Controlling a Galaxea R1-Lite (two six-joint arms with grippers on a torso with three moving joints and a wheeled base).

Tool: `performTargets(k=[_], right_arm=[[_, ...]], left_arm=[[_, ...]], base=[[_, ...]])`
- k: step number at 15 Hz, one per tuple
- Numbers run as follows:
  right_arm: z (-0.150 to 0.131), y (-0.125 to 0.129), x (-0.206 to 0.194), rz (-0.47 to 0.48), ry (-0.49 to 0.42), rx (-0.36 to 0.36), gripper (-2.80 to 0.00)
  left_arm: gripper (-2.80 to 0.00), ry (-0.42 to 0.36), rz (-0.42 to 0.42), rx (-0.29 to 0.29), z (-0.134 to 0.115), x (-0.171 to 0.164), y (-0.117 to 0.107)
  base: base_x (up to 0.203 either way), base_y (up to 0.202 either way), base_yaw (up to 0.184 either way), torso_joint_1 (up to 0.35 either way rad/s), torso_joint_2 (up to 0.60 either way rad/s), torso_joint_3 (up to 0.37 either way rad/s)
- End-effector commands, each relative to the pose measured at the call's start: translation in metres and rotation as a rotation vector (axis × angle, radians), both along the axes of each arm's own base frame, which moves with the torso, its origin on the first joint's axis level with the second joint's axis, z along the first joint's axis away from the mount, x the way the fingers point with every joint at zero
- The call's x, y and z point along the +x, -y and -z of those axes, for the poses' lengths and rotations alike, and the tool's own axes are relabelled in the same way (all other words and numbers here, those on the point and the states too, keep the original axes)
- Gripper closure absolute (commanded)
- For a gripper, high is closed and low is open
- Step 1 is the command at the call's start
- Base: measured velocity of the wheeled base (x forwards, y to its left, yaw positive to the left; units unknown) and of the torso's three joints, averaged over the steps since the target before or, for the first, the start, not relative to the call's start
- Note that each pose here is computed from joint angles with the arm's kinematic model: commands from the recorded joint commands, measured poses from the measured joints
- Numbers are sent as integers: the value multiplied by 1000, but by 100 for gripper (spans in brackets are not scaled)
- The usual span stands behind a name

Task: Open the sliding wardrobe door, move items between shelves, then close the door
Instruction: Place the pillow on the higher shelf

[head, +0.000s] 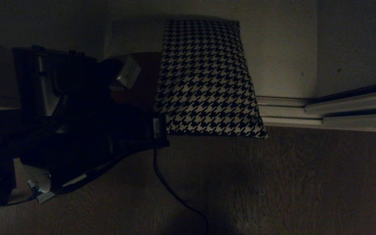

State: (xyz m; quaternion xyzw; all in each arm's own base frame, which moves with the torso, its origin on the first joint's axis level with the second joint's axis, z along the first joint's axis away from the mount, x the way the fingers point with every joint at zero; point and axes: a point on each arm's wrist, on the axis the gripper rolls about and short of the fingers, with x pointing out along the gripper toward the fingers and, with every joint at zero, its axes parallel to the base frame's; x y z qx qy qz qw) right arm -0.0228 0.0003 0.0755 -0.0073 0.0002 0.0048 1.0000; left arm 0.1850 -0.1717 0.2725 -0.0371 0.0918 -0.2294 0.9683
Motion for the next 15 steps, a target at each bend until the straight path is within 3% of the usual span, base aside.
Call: performTargets(k=[1,7,15], right_arm=[[1,0,0,0,-1,-1,0],[1,0,0,-1,-1,-1,0],[1,0,0,0,-1,-1,0]], left_arm=[[0,8,-5,-8,-2,-2,-3],[0,11,9,-2,-4,-5,-3],[0,9,14,-1,-4,-7,-4]], base=[[0,0,0,0,0,0],[0,0,0,2,1,25],[0,0,0,3,1,190]])
